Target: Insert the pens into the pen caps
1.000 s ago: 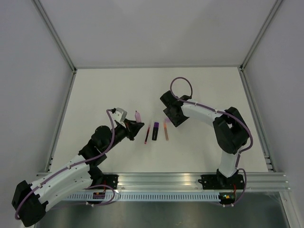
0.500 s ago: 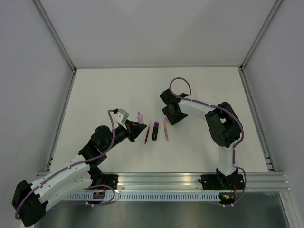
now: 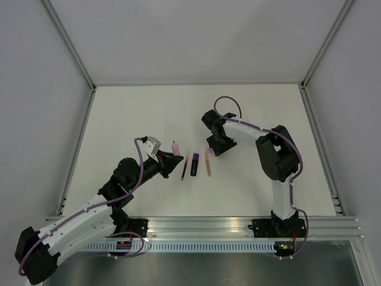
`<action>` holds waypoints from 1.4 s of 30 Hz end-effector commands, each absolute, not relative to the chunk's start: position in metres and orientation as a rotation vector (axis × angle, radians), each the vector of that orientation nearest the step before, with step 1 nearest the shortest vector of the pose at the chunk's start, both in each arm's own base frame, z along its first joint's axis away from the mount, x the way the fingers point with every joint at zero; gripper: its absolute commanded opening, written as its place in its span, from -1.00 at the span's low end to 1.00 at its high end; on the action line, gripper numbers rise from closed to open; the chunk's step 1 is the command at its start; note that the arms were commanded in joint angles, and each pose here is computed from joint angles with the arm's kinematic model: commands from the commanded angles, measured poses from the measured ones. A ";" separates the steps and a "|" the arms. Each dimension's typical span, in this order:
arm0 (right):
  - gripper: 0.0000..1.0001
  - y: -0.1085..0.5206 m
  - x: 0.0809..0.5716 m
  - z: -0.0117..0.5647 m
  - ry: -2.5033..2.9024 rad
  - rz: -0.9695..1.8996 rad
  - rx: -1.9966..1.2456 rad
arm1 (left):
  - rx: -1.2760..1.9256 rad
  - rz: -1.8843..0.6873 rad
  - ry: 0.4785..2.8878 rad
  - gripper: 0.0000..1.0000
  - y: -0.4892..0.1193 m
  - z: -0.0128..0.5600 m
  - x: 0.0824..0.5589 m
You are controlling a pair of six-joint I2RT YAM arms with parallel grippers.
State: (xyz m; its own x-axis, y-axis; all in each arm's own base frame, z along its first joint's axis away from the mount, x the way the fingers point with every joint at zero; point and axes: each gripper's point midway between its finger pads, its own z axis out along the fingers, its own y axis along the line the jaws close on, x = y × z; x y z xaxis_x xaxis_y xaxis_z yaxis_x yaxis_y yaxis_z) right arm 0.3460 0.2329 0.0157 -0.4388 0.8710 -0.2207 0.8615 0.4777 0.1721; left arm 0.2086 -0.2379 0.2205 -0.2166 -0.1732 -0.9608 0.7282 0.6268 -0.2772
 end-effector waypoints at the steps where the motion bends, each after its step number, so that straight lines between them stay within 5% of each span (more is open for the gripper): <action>1: 0.09 0.221 0.341 0.012 2.459 -0.074 1.508 | 0.504 -0.886 1.510 -0.95 -0.239 0.235 0.207; 23: 0.03 0.233 0.336 -0.005 2.537 -0.096 1.554 | 0.501 -0.892 1.496 -0.95 -0.237 0.239 0.205; 29: -0.24 0.229 0.337 -0.012 2.551 -0.093 1.526 | 0.502 -0.890 1.497 -0.95 -0.237 0.238 0.205; 38: -1.00 0.206 0.340 -0.025 2.689 -0.126 1.038 | 0.503 -0.894 1.499 -0.95 -0.238 0.237 0.205; 42: -1.00 0.210 0.335 -0.028 2.765 -0.040 0.802 | 0.513 -0.899 1.509 -0.95 -0.240 0.235 0.205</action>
State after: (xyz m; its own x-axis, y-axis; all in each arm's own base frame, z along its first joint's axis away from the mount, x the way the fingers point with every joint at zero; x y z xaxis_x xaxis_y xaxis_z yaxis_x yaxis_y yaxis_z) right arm 0.3509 0.2377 0.0113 -0.7005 0.6802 -0.2159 0.6599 0.7325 0.1672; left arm 0.2058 -0.2371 0.2269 -0.2022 -0.1854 -0.9616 0.7375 0.6172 -0.2741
